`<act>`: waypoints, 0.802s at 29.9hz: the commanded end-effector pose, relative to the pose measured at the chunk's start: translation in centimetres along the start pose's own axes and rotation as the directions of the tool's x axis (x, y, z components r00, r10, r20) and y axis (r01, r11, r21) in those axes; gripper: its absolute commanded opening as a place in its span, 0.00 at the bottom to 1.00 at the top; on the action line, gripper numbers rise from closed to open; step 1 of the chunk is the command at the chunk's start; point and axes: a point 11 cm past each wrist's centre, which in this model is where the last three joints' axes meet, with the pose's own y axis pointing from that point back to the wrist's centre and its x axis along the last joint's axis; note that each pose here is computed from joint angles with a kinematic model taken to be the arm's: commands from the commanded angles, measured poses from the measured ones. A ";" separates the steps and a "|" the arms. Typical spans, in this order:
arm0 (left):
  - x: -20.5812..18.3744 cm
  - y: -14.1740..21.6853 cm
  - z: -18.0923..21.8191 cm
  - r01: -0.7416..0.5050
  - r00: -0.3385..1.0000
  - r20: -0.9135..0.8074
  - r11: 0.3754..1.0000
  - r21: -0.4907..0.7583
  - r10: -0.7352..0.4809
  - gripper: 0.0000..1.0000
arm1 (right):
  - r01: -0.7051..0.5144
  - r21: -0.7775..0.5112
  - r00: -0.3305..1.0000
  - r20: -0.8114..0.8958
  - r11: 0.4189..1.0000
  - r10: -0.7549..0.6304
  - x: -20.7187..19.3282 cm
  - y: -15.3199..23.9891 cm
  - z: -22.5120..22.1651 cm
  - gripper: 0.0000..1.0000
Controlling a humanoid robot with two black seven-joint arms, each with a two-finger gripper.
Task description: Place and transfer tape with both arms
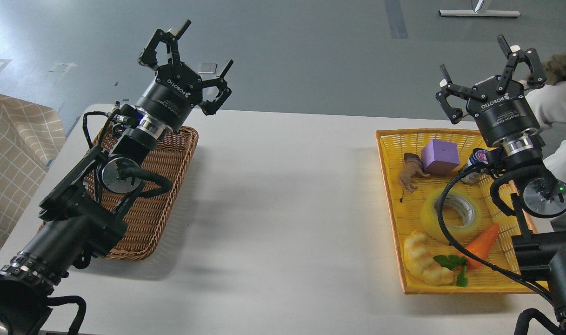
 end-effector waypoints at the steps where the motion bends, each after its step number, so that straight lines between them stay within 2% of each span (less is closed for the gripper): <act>1: 0.0 0.0 -0.1 0.001 1.000 0.001 1.000 0.002 -0.001 0.98 | -0.003 0.000 1.000 -0.001 1.000 0.003 0.1 0.1 0.0 1.00; 24: -0.2 -0.3 0.2 0.008 1.000 0.003 1.000 -0.002 -0.008 0.98 | -0.008 -0.003 1.000 0.002 1.000 0.008 0.3 0.3 0.2 1.00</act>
